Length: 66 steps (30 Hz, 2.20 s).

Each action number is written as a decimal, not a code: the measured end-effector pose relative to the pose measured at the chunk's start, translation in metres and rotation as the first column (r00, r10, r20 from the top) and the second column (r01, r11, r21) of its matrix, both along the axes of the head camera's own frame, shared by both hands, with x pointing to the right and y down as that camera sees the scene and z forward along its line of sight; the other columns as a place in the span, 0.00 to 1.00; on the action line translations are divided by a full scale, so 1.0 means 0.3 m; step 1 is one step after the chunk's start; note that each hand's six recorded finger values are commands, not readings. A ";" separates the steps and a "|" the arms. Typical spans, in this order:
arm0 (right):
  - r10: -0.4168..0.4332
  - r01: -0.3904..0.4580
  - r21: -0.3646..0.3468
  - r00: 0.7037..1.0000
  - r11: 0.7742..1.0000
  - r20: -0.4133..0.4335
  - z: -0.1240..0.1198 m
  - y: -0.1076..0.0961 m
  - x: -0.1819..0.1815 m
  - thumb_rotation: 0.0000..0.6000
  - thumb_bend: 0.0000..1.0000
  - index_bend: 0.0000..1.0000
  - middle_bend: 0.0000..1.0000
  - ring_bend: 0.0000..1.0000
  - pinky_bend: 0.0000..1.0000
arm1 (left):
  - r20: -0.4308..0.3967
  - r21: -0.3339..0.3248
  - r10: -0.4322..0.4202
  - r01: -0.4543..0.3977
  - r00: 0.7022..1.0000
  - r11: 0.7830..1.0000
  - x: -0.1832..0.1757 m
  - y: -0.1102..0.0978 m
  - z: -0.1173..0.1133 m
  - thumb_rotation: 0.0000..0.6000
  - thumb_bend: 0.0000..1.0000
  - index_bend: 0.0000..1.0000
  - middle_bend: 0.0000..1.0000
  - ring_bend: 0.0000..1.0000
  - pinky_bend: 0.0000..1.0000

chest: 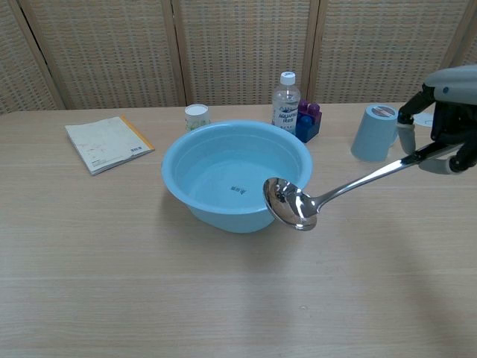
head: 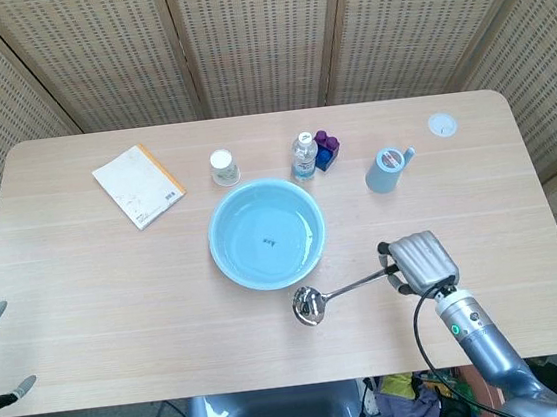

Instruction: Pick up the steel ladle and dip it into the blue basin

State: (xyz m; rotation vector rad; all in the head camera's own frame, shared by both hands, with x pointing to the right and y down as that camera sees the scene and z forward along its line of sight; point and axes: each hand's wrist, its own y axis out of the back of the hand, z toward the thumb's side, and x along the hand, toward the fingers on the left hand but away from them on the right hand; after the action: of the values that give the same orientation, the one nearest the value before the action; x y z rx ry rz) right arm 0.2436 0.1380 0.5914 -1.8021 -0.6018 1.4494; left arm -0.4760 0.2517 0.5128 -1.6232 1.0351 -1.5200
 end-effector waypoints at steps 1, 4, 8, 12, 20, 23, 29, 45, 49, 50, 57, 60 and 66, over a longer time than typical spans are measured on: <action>0.004 -0.004 0.004 1.000 1.000 -0.006 -0.007 -0.018 -0.008 1.00 0.86 0.80 0.97 0.92 1.00 | 0.002 0.009 0.004 -0.004 1.000 1.000 0.000 -0.004 -0.003 1.00 0.00 0.00 0.00 0.00 0.00; 0.013 -0.012 0.025 0.999 1.000 -0.039 -0.021 -0.085 -0.035 1.00 0.86 0.80 0.97 0.92 1.00 | 0.006 0.028 0.008 -0.008 1.000 1.000 -0.005 -0.011 -0.004 1.00 0.00 0.00 0.00 0.00 0.00; 0.037 -0.034 0.037 0.995 0.999 -0.089 -0.027 -0.175 -0.080 1.00 0.86 0.80 0.97 0.92 1.00 | 0.000 0.046 0.001 -0.001 1.000 0.999 -0.009 -0.023 -0.005 1.00 0.00 0.00 0.00 0.00 0.00; 0.064 -0.057 0.054 0.988 0.997 -0.143 -0.026 -0.271 -0.144 1.00 0.86 0.80 0.97 0.92 1.00 | 0.001 0.047 0.002 -0.003 1.000 0.999 -0.007 -0.029 0.004 1.00 0.00 0.00 0.00 0.00 0.00; 0.085 -0.052 0.131 0.961 0.990 -0.262 0.008 -0.432 -0.321 1.00 0.87 0.80 0.97 0.93 1.00 | 0.003 0.044 -0.011 0.011 1.000 0.999 -0.004 -0.044 0.012 1.00 0.00 0.00 0.00 0.00 0.00; 0.074 -0.035 0.136 0.952 0.990 -0.296 0.034 -0.447 -0.368 1.00 0.87 0.80 0.97 0.93 1.00 | 0.008 0.037 -0.018 0.018 1.000 0.999 -0.004 -0.046 0.018 1.00 0.00 0.00 0.00 0.00 0.00; 0.027 0.036 0.152 0.919 0.988 -0.394 0.104 -0.434 -0.405 1.00 0.87 0.80 0.97 0.93 1.00 | 0.014 0.024 -0.035 0.035 0.999 0.999 -0.013 -0.049 0.026 1.00 0.00 0.00 0.00 0.00 0.00; -0.032 0.164 0.213 0.858 0.963 -0.513 0.198 -0.433 -0.468 1.00 0.87 0.80 0.98 0.93 1.00 | 0.018 -0.004 -0.054 0.054 0.998 0.999 -0.026 -0.059 0.049 1.00 0.00 0.00 0.00 0.00 0.00; -0.057 0.207 0.216 0.836 0.954 -0.546 0.233 -0.422 -0.470 1.00 0.87 0.80 0.98 0.93 1.00 | 0.021 -0.007 -0.056 0.056 0.998 0.998 -0.029 -0.065 0.054 1.00 0.00 0.00 0.00 0.00 0.00; -0.062 0.212 0.214 0.833 0.954 -0.550 0.241 -0.418 -0.473 1.00 0.87 0.80 0.98 0.93 1.00 | 0.021 -0.008 -0.057 0.057 0.998 0.998 -0.029 -0.065 0.055 1.00 0.00 0.00 0.00 0.00 0.00; -0.104 0.285 0.221 0.800 0.933 -0.591 0.290 -0.405 -0.499 1.00 0.87 0.80 0.98 0.93 1.00 | 0.021 -0.015 -0.064 0.064 0.998 0.998 -0.034 -0.070 0.061 1.00 0.00 0.00 0.00 0.00 0.00; -0.129 0.345 0.239 0.772 0.908 -0.623 0.300 -0.403 -0.511 1.00 0.87 0.81 0.98 0.93 1.00 | 0.016 -0.023 -0.067 0.067 0.998 0.997 -0.036 -0.072 0.066 1.00 0.00 0.00 0.00 0.00 0.00; -0.167 0.425 0.248 0.729 0.870 -0.663 0.325 -0.384 -0.525 1.00 0.87 0.81 0.98 0.93 1.00 | 0.013 -0.030 -0.066 0.067 0.998 0.997 -0.037 -0.074 0.070 1.00 0.00 0.00 0.00 0.00 0.00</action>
State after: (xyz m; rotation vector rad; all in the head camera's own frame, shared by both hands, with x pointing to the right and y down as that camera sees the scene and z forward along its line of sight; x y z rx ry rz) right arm 0.0860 0.0227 0.6889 -0.9532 -0.2006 1.4561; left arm -0.4872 0.2295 0.5339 -1.6122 1.0739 -1.5943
